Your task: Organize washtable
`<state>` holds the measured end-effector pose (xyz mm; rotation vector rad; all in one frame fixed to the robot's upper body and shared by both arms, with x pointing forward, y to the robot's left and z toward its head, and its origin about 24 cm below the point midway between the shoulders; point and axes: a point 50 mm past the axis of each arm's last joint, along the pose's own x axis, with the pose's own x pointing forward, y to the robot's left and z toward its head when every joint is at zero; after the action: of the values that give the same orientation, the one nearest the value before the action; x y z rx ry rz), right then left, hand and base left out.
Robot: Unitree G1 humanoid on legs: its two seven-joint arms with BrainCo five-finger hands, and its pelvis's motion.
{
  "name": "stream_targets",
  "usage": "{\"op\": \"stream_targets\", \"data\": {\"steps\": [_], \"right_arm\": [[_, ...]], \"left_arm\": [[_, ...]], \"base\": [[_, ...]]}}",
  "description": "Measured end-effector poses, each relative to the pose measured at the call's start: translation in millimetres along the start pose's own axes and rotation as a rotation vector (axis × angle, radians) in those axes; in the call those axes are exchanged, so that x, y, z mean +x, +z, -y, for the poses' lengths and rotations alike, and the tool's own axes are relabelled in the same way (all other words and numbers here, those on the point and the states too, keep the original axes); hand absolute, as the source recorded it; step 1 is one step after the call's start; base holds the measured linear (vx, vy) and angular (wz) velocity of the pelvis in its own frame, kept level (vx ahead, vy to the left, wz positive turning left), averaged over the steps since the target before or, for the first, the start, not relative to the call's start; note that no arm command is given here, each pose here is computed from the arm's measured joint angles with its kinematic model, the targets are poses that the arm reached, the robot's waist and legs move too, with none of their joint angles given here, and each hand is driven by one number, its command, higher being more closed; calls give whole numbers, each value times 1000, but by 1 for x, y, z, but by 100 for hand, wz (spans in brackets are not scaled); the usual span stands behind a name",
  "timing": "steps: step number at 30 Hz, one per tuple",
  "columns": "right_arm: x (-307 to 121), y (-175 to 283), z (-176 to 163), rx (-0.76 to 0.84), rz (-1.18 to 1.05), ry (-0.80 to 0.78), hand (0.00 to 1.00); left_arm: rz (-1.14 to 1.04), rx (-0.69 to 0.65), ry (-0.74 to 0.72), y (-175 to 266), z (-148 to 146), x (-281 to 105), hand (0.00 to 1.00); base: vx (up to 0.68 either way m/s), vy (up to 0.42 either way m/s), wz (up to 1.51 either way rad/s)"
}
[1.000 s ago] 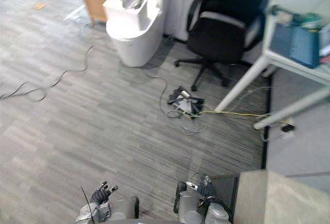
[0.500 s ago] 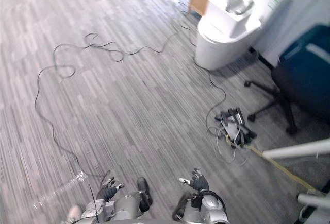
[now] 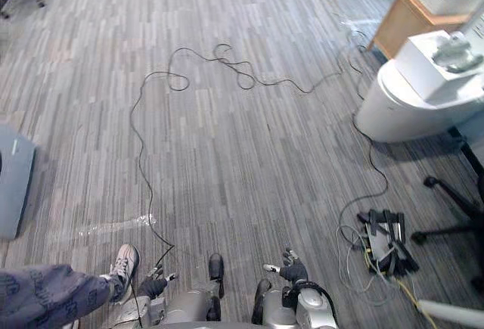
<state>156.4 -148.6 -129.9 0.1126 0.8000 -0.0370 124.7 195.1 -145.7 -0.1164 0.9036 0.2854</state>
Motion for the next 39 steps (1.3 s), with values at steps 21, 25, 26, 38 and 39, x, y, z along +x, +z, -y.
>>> {"op": "stream_targets", "data": {"steps": [21, 25, 26, 38, 39], "right_arm": [[-2, -17, -3, -127, -81, 42, 0], [-1, -16, -5, -132, -78, 46, 0], [-1, -16, -5, -132, -78, 48, 0], [-4, -28, -4, -180, -128, 58, 0], [-4, -28, -4, -180, -129, 58, 0]], "left_arm": [[-46, -8, 19, -13, -5, -4, 0], [-40, -39, 28, -12, -4, -4, 0], [-40, -40, 29, -12, -5, -4, 0], [-89, -72, 63, -29, -12, -10, 0], [-89, -70, 61, -29, -12, -10, 0]], "base": [[6, 93, 11], [-128, -9, 31], [-159, -34, 26], [-84, -32, -7], [58, 9, 0]]}}
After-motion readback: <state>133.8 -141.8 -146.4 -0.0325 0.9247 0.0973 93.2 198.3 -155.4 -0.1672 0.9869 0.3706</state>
